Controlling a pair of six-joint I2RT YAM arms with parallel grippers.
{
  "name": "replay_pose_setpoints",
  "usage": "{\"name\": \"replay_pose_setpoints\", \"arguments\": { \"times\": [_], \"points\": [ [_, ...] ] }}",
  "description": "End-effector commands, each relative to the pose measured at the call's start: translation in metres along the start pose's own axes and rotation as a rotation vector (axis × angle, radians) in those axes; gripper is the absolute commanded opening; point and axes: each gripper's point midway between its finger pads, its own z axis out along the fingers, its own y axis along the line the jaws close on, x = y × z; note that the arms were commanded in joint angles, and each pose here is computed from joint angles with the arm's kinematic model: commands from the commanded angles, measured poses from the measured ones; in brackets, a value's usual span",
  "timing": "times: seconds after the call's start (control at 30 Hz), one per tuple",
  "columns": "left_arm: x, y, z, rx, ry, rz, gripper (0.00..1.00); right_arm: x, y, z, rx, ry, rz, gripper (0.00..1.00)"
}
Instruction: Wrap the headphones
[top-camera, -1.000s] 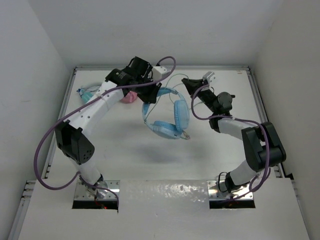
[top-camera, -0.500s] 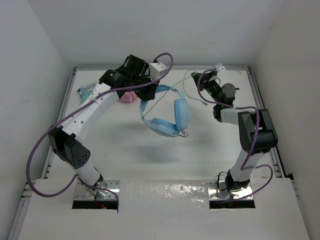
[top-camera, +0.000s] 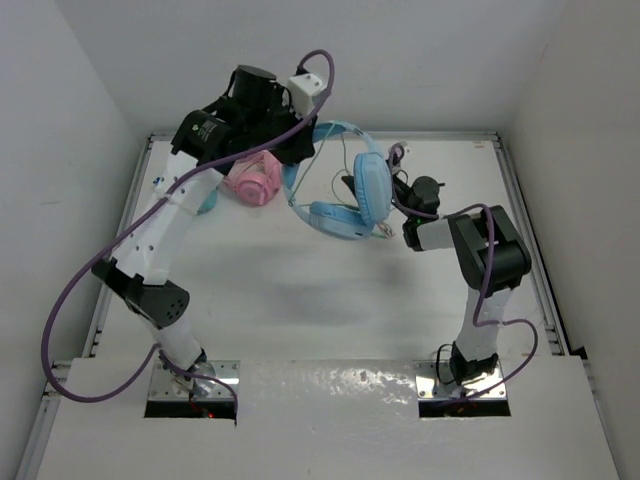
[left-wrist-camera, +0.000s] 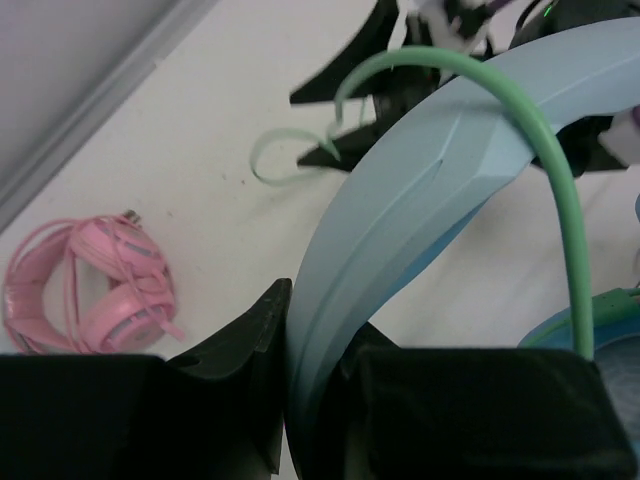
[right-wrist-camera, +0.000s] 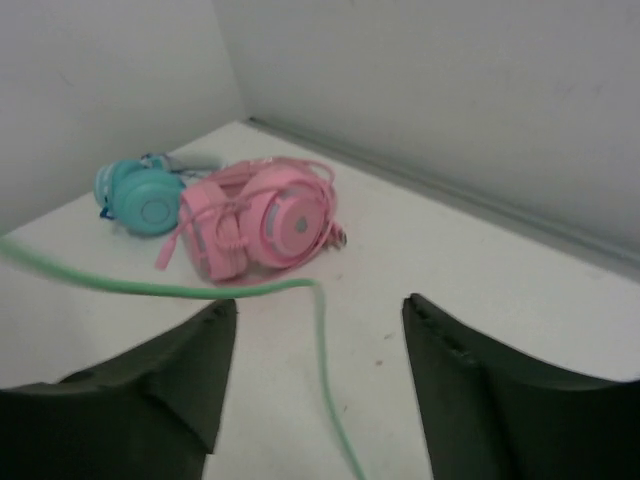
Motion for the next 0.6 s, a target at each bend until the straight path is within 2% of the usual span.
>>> {"name": "replay_pose_setpoints", "arguments": {
  "times": [0.0,0.03,0.13,0.3,0.47,0.53,0.57],
  "points": [
    [-0.039,-0.001,-0.021,-0.025,-0.123,-0.048,0.00,-0.033,0.013,0.014,-0.075,-0.163,-0.019,0.69],
    [-0.041,0.002,-0.022,-0.046,-0.131,-0.060,0.00,-0.032,0.017,0.017,-0.093,-0.156,-0.004,0.77],
    [-0.054,0.008,-0.033,-0.089,-0.178,-0.074,0.00,-0.015,0.020,0.010,-0.085,-0.114,0.016,0.83],
    [-0.082,0.014,-0.055,-0.142,-0.270,-0.093,0.00,0.017,0.047,-0.015,-0.152,-0.021,0.058,0.86],
    [-0.093,0.017,-0.065,-0.168,-0.311,-0.108,0.00,0.024,0.061,-0.040,-0.156,0.014,-0.009,0.86],
    [-0.094,0.020,-0.066,-0.181,-0.316,-0.116,0.00,0.038,0.059,-0.046,-0.143,0.089,-0.009,0.85],
    [-0.094,0.020,-0.066,-0.183,-0.319,-0.126,0.00,0.044,0.058,-0.046,-0.144,0.112,-0.060,0.85]
  ]
}}
